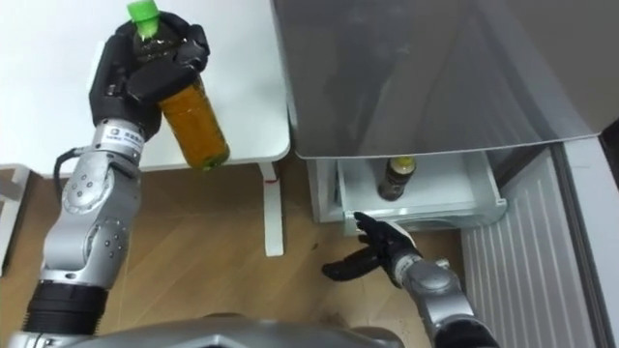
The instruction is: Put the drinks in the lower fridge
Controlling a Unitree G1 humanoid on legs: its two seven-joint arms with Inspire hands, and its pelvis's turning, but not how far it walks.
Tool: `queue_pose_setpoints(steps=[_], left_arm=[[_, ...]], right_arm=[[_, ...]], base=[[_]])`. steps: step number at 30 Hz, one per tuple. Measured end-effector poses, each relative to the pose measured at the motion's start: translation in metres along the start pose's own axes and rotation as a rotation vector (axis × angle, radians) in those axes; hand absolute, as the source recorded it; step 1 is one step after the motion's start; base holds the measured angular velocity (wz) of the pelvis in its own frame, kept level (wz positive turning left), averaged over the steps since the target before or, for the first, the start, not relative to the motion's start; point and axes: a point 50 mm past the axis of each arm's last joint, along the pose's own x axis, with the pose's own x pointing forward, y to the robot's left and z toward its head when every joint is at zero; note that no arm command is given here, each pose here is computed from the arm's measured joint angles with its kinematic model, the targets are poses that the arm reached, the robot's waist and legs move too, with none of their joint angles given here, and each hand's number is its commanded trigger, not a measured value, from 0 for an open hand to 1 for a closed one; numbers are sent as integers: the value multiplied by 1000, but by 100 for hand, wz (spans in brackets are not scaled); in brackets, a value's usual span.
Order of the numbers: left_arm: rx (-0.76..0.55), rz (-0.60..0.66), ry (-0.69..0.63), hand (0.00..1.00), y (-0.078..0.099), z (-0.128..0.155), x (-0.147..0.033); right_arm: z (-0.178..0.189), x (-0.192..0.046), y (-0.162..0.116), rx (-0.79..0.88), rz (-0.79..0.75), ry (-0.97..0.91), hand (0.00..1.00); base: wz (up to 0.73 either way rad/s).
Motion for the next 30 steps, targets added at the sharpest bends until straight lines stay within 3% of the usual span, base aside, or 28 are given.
queue_pose_setpoints(steps=[10, 22, 30], left_arm=[[-9, -157, 57, 100, -22, -14, -13], [-9, -206, 144, 100, -22, -32, -21], [-13, -272, 180, 100, -34, -40, -26]], right_arm=[[35, -4, 12, -92, 138, -148, 0], [38, -4, 27, -130, 278, -152, 0], [46, -6, 36, -168, 349, -178, 0]], base=[[2], [1], [0]])
